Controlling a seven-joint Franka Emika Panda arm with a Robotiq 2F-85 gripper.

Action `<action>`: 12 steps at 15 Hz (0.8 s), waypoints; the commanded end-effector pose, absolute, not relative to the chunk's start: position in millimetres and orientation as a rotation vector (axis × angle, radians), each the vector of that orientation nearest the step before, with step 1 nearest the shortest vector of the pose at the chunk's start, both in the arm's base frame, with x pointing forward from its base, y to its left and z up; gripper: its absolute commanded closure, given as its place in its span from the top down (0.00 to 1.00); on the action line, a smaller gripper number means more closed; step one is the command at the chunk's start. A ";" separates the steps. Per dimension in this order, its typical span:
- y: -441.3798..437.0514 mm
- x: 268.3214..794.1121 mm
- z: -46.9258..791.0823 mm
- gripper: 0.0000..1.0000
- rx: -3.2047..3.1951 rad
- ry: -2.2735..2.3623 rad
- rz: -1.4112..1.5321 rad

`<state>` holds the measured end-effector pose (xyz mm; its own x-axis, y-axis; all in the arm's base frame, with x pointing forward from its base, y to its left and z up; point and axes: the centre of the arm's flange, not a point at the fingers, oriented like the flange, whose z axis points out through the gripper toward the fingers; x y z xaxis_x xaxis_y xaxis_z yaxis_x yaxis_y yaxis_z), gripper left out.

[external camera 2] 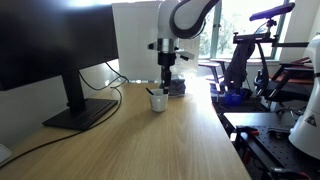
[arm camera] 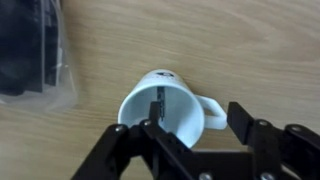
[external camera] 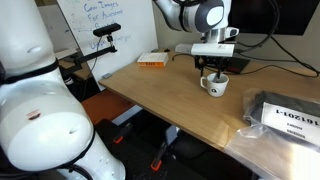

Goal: Remove the marker from the mug and put it on the table

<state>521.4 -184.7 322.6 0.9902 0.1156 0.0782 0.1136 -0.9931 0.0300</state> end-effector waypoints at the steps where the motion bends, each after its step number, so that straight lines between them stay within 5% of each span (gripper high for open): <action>1: -201.1 547.1 318.9 0.46 3.122 0.165 0.155; 6: -224.3 566.6 308.7 0.22 3.132 0.109 0.146; 12: -230.1 576.4 293.9 0.28 3.185 0.060 0.140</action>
<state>568.5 -223.3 297.5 0.9948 0.0331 0.0959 0.0335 -0.9994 -0.0031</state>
